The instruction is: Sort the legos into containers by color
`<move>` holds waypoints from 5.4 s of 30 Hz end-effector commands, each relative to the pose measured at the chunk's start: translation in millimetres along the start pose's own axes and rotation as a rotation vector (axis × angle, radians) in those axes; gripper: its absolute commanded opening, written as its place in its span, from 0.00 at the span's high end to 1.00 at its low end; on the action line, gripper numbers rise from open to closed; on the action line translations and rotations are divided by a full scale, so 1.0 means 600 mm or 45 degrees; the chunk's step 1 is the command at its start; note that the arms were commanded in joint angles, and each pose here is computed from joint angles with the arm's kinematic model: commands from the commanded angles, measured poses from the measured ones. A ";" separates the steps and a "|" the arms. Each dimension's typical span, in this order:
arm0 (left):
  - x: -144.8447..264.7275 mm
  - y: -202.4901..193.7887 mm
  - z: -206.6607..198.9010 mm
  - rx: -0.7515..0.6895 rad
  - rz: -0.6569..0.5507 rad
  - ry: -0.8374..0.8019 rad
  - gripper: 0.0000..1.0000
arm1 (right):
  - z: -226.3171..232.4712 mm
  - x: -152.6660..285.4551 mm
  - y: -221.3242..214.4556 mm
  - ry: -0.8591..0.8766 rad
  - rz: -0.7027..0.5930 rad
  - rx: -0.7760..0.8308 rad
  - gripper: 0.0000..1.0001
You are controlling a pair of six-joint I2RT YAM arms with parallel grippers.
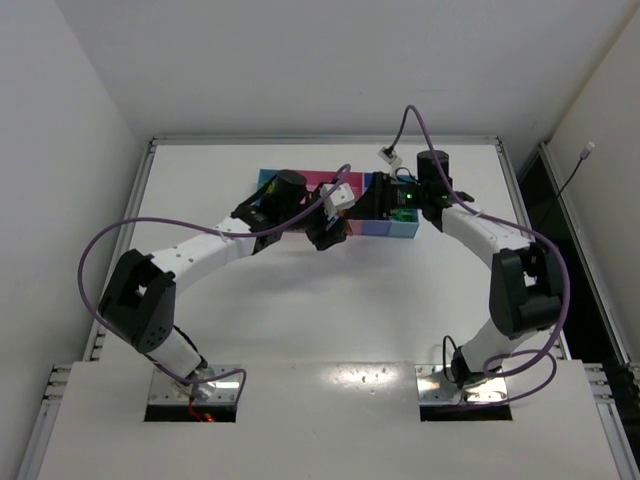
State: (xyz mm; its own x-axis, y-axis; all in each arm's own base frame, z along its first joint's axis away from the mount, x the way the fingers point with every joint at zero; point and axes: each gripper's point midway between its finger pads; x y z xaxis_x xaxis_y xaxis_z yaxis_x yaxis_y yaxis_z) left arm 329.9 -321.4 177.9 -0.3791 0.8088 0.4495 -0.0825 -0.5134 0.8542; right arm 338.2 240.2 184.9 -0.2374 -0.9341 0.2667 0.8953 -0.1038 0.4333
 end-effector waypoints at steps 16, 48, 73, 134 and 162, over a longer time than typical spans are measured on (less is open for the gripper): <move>0.021 0.106 0.031 -0.112 -0.187 0.087 1.00 | 0.034 -0.015 0.010 0.134 0.023 0.038 0.64; 0.040 0.025 0.016 -0.040 -0.049 0.136 1.00 | 0.023 0.051 0.077 0.103 -0.129 0.102 1.00; -0.157 0.021 0.136 0.197 0.003 -0.130 1.00 | -0.086 0.211 0.130 -0.540 -0.669 0.078 1.00; 0.096 0.042 0.474 0.699 -0.258 0.609 0.00 | -0.089 0.073 0.194 -0.424 -0.433 0.224 1.00; 0.196 -0.087 0.477 0.783 -0.083 0.779 0.00 | -0.203 -0.094 0.158 -0.699 -0.230 0.271 0.38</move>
State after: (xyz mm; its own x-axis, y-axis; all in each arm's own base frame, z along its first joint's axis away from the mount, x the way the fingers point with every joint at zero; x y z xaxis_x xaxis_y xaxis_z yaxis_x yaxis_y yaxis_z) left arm 556.8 -122.5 240.1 -0.8116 0.4545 0.3670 0.3720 -0.0823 0.9246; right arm 467.6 232.7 85.7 -0.5477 -0.5858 0.5974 0.7903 -0.1278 0.5993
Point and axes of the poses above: each gripper's point midway between its finger pads, its own x axis back along the fingers, its own z axis along the line the jaws close on, y = z × x, and after that the axes turned 11 degrees about -x, right-handed
